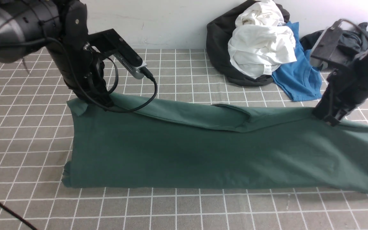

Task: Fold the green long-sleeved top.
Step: Use both arms to drag the lower edge of the fabric forward and fold it over the upper edge

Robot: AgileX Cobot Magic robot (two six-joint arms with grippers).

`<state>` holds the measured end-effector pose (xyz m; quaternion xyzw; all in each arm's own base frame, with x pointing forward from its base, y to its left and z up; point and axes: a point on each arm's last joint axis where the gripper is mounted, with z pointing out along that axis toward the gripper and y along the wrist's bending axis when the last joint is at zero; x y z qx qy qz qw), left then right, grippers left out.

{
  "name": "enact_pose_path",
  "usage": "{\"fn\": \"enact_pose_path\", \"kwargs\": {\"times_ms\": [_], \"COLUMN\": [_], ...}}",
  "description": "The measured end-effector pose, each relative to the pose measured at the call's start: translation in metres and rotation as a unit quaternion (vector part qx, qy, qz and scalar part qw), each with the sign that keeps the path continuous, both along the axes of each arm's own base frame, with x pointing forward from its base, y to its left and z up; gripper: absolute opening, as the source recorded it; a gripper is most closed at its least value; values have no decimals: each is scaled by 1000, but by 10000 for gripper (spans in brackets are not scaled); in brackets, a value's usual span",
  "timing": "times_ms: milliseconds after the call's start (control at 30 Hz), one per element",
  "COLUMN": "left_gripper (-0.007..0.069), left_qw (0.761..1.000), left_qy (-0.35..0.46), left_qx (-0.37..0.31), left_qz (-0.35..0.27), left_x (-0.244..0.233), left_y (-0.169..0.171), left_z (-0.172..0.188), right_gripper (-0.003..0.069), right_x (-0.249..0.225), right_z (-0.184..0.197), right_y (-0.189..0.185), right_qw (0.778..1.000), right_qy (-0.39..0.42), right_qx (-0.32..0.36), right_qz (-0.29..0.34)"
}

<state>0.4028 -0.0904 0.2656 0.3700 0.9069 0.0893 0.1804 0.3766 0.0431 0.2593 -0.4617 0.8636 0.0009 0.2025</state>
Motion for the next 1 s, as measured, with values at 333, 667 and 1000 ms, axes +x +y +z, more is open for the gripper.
{"fn": "enact_pose_path", "kwargs": {"times_ms": [333, 667, 1000], "left_gripper": [156, 437, 304], "left_qw": [1000, 979, 980], "left_qy": [21, -17, 71], "left_qx": [15, -5, -3], "left_qz": [2, 203, 185], "left_x": [34, 41, 19], "left_y": [0, 9, -26], "left_z": [-61, -32, -31], "right_gripper": [112, 373, 283], "right_x": [35, 29, 7], "right_z": [-56, -26, -74], "right_y": [1, 12, 108], "right_qw": [999, 982, 989], "right_qy": [4, -7, 104], "right_qx": [8, 78, 72], "right_qz": [-47, -173, -73]}}
